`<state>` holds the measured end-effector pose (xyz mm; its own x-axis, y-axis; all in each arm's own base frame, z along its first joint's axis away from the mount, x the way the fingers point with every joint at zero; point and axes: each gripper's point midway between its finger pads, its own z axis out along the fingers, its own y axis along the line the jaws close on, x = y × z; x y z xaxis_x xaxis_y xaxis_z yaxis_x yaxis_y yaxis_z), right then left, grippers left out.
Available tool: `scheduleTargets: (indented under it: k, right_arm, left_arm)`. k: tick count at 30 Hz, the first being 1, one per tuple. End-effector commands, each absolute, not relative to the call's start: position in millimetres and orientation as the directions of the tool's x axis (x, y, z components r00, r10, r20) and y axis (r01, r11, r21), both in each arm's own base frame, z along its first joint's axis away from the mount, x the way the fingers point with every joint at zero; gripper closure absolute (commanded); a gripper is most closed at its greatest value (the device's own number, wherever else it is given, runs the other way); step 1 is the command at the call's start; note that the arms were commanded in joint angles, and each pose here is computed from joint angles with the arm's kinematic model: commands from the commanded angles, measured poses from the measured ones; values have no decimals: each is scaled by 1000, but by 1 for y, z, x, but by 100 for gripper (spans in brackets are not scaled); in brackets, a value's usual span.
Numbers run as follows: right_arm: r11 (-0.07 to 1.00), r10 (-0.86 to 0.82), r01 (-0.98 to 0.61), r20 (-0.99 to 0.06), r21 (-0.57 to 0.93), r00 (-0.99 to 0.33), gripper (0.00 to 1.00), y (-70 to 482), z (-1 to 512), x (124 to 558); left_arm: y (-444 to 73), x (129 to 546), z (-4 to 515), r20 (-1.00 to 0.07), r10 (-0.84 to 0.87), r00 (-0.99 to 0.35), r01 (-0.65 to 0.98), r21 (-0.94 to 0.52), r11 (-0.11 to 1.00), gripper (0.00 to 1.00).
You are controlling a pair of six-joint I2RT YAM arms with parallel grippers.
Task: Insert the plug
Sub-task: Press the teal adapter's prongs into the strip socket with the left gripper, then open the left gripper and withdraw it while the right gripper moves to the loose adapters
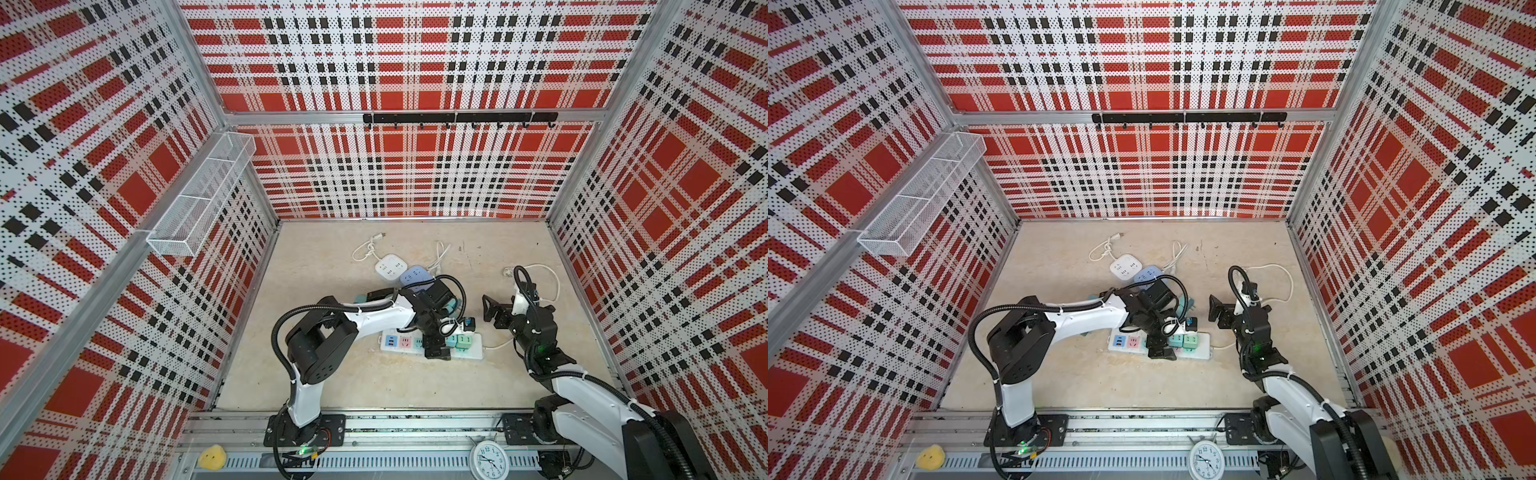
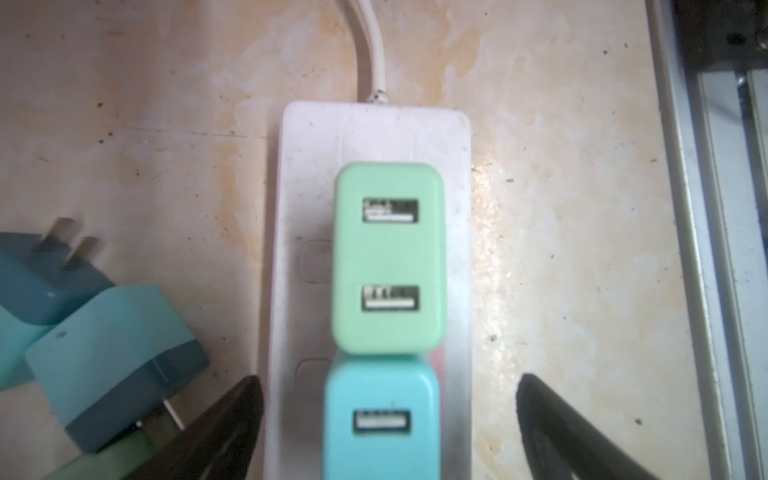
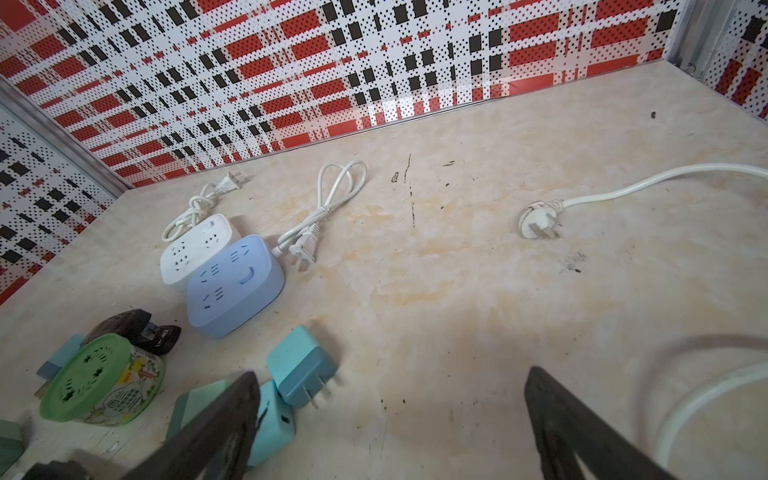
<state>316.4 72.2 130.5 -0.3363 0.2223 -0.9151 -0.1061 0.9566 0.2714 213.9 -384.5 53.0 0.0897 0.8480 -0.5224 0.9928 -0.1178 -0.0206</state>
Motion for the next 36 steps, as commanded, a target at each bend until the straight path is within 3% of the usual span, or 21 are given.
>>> scheduleTargets:
  k: [1,5,9,13,16,22,27,28,29,30,36]
  right_arm:
    - [953,236,-117,-928,278,-289,0,73,149,324]
    - [952,228,-132,-928,276,-294,0,76,149,323]
    - [954,232,-119,-927,276,-296,0,74,148,324]
    - [954,225,-120,-922,274,-315,0,76,147,327]
    - [949,216,-137,-902,284,-374,0,84,144,332]
    - [914,196,-192,-805,357,-560,12,128,136,332]
    - [913,78,-257,-754,317,-653,29,171,133,328]
    - [916,60,-256,-737,309,-673,29,175,130,328]
    - [919,41,-258,-722,299,-691,29,177,125,328]
    - [922,23,-257,-705,289,-709,29,179,120,329]
    - [943,-60,-239,-591,230,-804,31,185,84,336]
  left_arm:
    - [-386,213,89,-581,806,117,991,21,-129,1]
    - [-375,216,147,-664,736,132,983,182,-13,1]
    - [-340,227,213,-815,573,85,920,284,268,1]
    - [-278,232,263,-959,284,21,819,179,545,1]
    - [-216,243,270,-997,63,-36,667,23,745,1]
    - [-152,253,231,-993,-90,-83,526,-120,842,1]
    - [-93,276,190,-974,-192,-124,232,-216,948,1]
    - [-80,279,182,-965,-225,-134,161,-245,956,1]
    - [-74,280,175,-980,-153,-131,138,-171,976,1]
    - [-69,281,168,-952,-267,-153,102,-284,954,1]
    - [-58,283,151,-944,-286,-164,54,-298,953,1]
